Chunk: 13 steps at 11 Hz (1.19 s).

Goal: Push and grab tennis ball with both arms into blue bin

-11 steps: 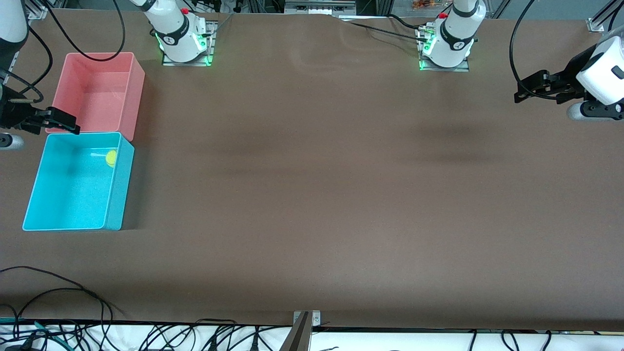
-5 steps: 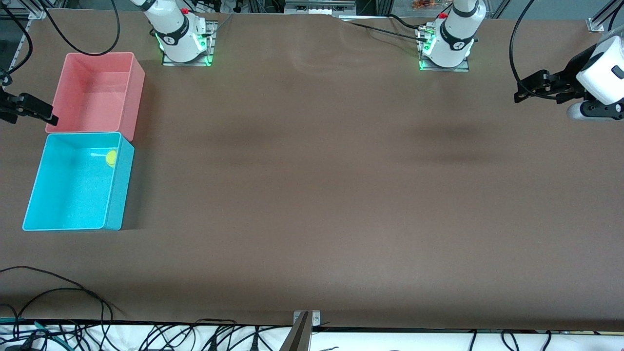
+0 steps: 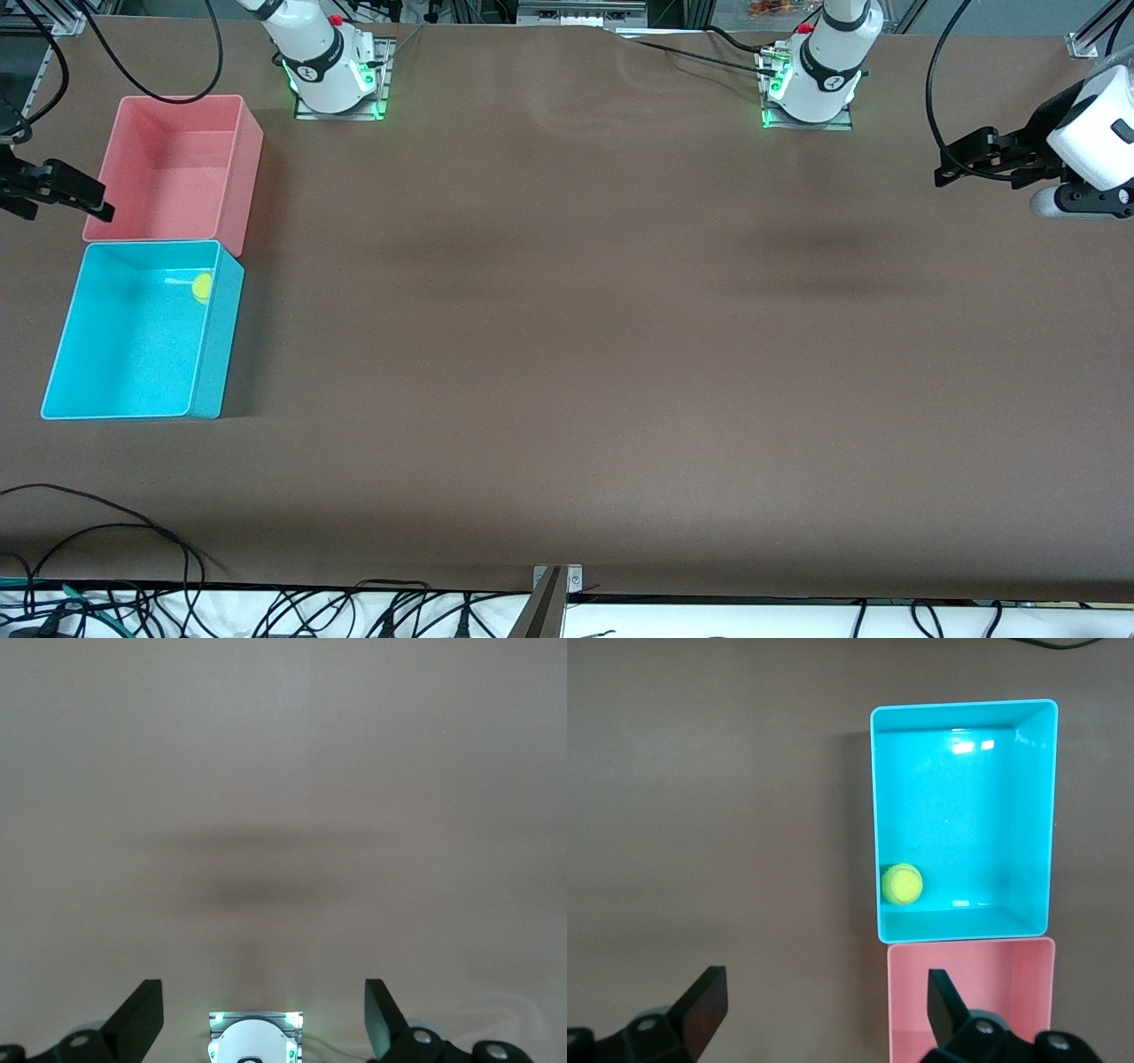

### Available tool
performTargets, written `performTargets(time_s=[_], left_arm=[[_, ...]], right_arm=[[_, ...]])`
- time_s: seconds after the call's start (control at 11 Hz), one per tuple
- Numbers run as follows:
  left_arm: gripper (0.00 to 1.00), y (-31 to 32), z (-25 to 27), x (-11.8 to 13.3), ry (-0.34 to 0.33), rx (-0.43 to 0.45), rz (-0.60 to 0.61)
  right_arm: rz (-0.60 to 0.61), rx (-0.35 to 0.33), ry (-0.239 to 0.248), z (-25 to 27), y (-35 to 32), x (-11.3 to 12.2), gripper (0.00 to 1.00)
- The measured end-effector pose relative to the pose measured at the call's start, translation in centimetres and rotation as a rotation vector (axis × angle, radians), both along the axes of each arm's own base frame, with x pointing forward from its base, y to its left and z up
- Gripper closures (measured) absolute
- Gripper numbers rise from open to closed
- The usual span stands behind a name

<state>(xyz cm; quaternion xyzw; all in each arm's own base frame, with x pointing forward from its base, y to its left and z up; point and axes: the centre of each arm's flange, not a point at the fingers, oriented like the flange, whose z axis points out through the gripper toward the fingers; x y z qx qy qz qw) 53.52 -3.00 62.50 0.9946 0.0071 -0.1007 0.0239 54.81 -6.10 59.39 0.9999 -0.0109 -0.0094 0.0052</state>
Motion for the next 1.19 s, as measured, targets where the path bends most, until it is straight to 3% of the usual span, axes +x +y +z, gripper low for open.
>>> performTargets(time_s=[1.19], left_arm=[[0.00,-0.17,0.16,-0.10,-0.003,0.000,-0.003]], right_arm=[[-0.005,0.001,0.013,0.13,0.56,-0.11,0.00]])
